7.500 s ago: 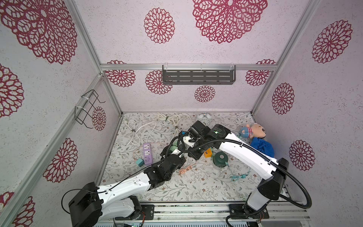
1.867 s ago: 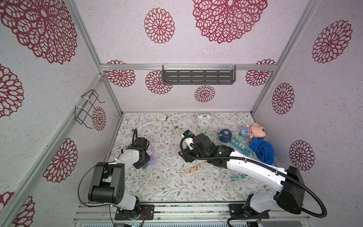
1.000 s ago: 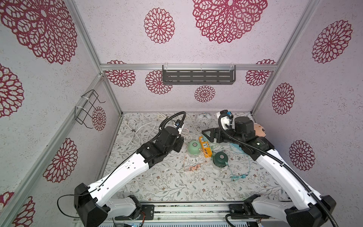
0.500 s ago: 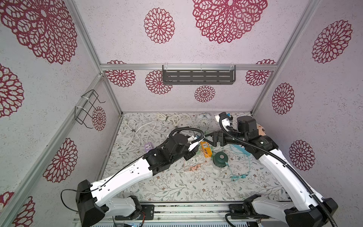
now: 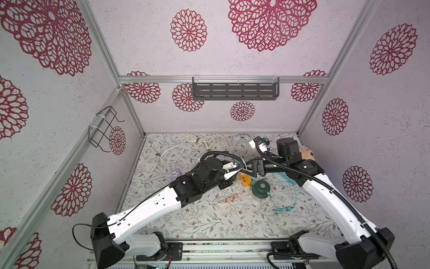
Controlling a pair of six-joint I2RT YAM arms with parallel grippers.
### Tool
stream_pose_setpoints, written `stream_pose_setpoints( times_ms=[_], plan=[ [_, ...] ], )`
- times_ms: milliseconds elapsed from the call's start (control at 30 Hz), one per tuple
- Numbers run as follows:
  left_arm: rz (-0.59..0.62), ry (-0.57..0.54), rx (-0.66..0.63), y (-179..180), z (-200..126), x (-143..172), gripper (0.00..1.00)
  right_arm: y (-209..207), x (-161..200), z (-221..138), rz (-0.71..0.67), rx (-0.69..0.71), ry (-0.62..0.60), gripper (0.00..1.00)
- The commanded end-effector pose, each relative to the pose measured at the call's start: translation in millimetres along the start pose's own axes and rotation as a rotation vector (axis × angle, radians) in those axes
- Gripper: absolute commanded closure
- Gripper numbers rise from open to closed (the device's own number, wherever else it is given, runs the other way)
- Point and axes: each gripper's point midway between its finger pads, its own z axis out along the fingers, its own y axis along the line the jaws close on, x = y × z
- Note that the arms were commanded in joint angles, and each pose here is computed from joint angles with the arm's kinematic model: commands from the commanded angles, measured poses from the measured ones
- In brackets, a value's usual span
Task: Charge the cordless meat grinders
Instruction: Pick up the plug from the center of the board.
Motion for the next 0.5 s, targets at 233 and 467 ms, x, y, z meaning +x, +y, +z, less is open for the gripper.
stream_pose_setpoints(
  times_ms=[233, 467],
  plan=[
    [0.044, -0.051, 0.064, -17, 2, -27, 0.74, -1, 4, 17, 0.027, -0.083, 0.03, 0.41],
    [0.052, -0.034, 0.119, -29, 10, -27, 0.74, 6, 5, 26, 0.037, -0.148, 0.043, 0.52]
  ],
)
